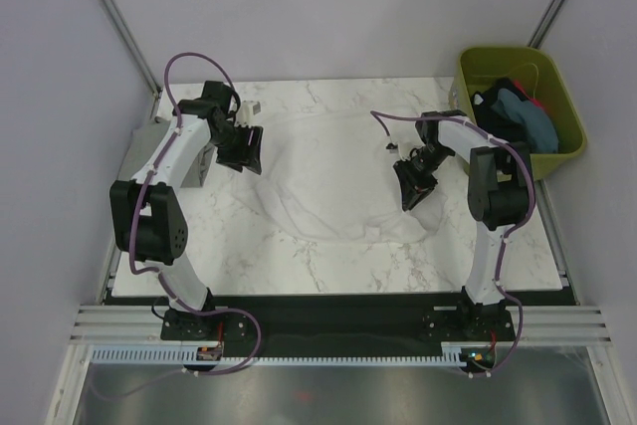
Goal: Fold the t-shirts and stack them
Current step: Flatten the tshirt out
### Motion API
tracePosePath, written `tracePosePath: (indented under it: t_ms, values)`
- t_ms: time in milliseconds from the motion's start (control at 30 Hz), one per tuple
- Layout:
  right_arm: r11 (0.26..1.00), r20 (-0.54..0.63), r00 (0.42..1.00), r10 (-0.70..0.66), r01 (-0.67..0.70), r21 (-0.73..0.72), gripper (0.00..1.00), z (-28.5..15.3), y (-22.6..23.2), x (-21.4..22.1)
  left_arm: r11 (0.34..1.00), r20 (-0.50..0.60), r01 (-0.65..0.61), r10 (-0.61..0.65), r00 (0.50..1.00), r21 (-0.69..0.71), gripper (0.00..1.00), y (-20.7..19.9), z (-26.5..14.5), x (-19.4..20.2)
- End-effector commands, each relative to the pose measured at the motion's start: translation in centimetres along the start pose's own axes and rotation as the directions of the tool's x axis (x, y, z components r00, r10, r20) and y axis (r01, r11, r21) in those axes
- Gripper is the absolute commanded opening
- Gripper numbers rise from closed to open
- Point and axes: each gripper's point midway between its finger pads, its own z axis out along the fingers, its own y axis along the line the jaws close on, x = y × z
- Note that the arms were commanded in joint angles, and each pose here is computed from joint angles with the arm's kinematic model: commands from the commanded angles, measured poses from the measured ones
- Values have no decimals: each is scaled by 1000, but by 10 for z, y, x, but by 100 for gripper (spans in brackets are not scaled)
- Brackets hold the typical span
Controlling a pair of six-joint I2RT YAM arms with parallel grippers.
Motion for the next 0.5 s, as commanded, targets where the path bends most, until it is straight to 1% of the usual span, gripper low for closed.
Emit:
tracePosePath:
  t_ms: [0, 200, 333, 467]
  values:
    - [999, 19, 999, -41, 41, 1, 31, -12, 10, 4, 999, 52, -30, 31, 998, -23, 64, 0, -17, -10]
    - [999, 32, 999, -43, 43, 15, 31, -14, 9, 1, 1000, 36, -21, 22, 999, -17, 64, -1, -16, 1]
    - [997, 23, 998, -58, 57, 50, 31, -17, 5, 4, 1000, 9, -3, 3, 1000, -11, 64, -3, -12, 16]
    - [997, 24, 998, -62, 61, 54, 31, -19, 6, 7, 1000, 1, 1, -1, 1000, -13, 64, -3, -13, 23]
